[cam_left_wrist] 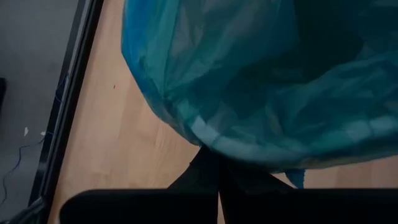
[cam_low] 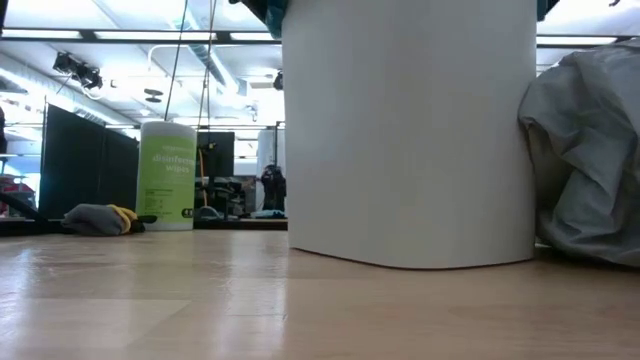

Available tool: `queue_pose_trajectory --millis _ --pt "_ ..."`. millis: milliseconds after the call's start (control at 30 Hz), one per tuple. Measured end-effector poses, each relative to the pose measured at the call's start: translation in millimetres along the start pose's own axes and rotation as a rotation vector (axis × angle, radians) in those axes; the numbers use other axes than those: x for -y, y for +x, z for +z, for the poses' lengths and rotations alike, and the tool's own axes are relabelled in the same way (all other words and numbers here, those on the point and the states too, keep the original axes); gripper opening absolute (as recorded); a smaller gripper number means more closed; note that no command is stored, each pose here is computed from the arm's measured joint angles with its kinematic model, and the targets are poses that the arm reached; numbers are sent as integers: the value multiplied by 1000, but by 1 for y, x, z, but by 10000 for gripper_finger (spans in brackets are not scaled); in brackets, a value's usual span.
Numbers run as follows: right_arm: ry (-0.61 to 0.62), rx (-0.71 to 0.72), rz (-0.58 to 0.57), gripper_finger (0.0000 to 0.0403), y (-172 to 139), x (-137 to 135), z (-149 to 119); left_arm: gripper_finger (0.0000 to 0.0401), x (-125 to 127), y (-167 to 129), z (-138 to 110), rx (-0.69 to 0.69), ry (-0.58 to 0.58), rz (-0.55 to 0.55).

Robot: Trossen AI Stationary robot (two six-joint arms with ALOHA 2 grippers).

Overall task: Place trash/remove bag and relplace
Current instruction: Put the new blue trash bag into the trash bin

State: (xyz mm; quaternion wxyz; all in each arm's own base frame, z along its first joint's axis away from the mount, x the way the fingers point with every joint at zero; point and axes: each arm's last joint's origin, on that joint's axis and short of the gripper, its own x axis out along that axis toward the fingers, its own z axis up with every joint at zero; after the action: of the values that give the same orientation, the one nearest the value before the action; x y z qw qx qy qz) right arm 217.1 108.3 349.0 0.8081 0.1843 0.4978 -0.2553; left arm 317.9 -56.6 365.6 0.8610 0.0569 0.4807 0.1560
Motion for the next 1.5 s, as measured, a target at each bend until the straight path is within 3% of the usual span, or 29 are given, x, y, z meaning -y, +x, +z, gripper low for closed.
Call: queue_pose_trajectory --millis 400,700,967,1167,1500 --pt "1 51 112 0 -36 0 12 1 0 1 -4 -41 5 11" --pt "-47 41 118 0 -66 12 9 1 0 1 -4 -41 3 11" --pt "-27 405 256 0 -109 15 49 1 0 1 -4 -40 3 11" --pt "-71 360 244 0 -88 24 83 1 0 1 -3 -39 2 11" --pt "-245 215 318 0 -40 -1 114 1 0 1 -2 -27 0 11"
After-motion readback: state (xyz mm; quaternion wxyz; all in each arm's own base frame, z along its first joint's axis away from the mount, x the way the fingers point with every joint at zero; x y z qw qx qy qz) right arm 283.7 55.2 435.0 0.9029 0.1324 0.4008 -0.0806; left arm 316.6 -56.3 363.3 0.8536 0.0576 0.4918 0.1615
